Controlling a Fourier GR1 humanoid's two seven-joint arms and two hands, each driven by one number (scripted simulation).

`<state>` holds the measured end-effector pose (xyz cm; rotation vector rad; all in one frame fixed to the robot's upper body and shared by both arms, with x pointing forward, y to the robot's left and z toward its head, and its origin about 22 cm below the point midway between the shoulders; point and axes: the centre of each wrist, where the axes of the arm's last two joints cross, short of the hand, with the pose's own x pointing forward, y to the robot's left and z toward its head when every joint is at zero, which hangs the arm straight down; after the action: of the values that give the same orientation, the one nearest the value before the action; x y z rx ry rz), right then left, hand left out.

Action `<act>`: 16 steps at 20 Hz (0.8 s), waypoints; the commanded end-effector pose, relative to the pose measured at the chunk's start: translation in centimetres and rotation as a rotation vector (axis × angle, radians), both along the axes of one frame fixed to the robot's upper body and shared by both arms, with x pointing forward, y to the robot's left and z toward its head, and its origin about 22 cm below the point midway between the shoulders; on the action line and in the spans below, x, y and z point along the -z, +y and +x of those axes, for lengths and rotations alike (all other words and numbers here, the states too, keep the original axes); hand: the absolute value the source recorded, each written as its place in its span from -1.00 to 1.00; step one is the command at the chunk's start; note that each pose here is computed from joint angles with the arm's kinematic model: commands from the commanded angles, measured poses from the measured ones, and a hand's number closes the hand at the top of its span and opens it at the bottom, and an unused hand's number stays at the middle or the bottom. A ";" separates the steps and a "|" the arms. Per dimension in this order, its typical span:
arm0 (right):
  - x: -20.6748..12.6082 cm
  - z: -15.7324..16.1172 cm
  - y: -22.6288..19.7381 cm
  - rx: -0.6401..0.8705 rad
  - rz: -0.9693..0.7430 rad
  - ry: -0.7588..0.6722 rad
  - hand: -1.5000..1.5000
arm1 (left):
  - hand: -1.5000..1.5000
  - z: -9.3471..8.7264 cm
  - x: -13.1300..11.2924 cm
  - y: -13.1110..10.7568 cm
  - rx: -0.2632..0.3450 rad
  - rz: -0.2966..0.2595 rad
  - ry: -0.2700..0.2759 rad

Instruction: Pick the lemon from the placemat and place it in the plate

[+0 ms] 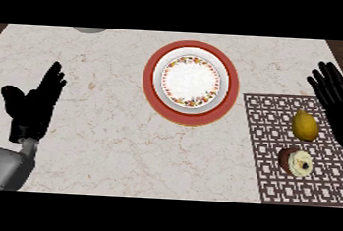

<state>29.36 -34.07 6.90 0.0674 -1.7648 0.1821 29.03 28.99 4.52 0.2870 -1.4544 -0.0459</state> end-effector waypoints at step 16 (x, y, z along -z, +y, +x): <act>0.1 -5.0 -1.2 1.081 0.348 -0.360 -1.00 | 0.00 -7.8 5.8 5.1 0.048 0.286 -0.042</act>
<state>26.45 -36.96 6.21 -0.5974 -1.9008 -0.8144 22.93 33.29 0.21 0.4776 -1.4908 -0.2765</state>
